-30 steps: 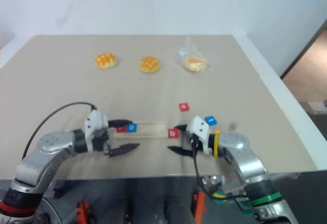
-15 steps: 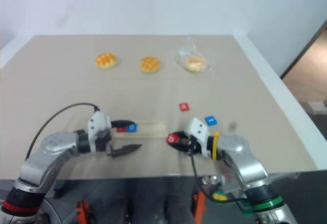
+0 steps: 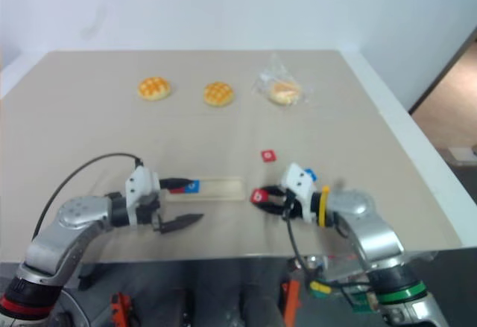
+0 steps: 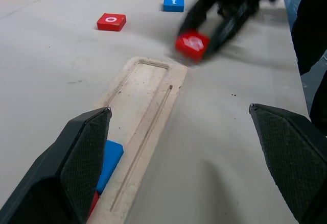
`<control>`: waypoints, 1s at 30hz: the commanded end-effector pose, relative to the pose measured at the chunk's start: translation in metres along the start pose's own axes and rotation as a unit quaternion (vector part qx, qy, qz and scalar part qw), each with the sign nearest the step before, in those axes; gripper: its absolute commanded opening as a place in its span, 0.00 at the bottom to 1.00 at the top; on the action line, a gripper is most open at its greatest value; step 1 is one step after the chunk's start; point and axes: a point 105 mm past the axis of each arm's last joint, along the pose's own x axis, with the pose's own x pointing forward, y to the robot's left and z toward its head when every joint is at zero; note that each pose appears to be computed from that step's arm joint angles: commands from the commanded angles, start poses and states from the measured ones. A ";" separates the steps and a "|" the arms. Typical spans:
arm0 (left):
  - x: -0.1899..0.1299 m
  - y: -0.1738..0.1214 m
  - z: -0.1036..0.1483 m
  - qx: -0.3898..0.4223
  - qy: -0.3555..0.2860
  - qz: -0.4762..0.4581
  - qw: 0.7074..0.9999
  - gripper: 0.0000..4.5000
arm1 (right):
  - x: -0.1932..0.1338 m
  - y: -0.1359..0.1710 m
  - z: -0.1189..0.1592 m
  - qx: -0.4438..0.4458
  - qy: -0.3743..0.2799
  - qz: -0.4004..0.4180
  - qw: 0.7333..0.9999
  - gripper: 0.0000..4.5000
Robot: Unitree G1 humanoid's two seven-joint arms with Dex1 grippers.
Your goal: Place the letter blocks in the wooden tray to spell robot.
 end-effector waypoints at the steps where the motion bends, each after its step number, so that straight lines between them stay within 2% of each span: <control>1: -0.016 0.012 0.012 0.025 -0.021 0.045 0.998 1.00 | 0.009 -0.006 0.043 -0.049 -0.045 0.030 0.997 0.27; 4: -0.032 0.021 0.010 0.036 -0.023 0.096 0.994 1.00 | 0.037 -0.002 0.059 -0.064 -0.057 0.079 0.993 0.27; 10: -0.049 0.025 0.000 0.032 -0.017 0.153 0.988 1.00 | 0.064 0.008 0.045 -0.086 -0.028 0.143 0.986 0.27; 15: -0.045 0.016 0.000 0.020 -0.027 0.156 0.987 1.00 | 0.072 0.010 0.033 -0.095 -0.009 0.168 0.981 0.27; 30: -0.036 0.005 -0.002 0.004 -0.024 0.137 0.990 1.00 | 0.101 0.017 0.039 -0.100 -0.011 0.188 0.977 0.27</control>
